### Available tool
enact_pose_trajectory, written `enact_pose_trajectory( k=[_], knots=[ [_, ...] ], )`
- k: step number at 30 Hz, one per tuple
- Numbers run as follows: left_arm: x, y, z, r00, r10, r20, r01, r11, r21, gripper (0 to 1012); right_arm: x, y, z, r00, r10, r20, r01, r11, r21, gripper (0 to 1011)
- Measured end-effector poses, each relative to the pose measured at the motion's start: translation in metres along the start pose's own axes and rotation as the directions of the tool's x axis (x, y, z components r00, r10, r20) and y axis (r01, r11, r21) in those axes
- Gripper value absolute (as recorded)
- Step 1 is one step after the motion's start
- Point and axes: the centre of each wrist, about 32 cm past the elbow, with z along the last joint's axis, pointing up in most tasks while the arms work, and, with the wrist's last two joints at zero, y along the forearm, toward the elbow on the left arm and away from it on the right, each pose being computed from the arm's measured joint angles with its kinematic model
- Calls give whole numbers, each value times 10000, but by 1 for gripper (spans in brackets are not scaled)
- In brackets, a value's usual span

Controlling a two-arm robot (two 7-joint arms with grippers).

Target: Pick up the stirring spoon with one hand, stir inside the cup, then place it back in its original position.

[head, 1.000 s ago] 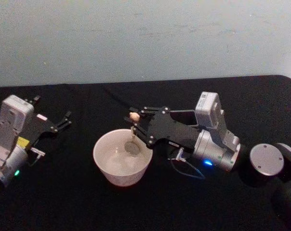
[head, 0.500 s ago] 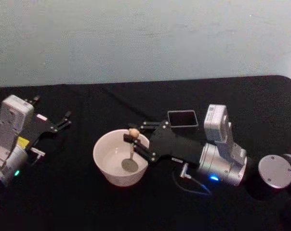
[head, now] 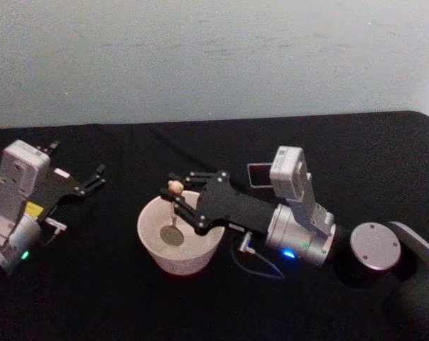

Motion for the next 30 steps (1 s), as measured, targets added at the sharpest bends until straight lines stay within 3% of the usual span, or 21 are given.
enact_pose_trajectory(
  k=[7,15,25,30],
  knots=[
    [0,0,0,10000,0,0,0,10000,0,1001,116,39,-41,9977,-667,143,669,9976,-158,214],
    [0,0,0,10000,0,-1,0,10000,1,1001,167,-11,-48,9958,-886,224,892,9957,-262,214],
    [0,0,0,10000,-1,-1,1,10000,0,1001,178,-159,-11,9945,-991,340,1001,9946,-270,214],
    [0,0,0,10000,0,0,0,10000,0,1001,121,-258,19,9965,-789,260,795,9966,-225,214]
  ],
)
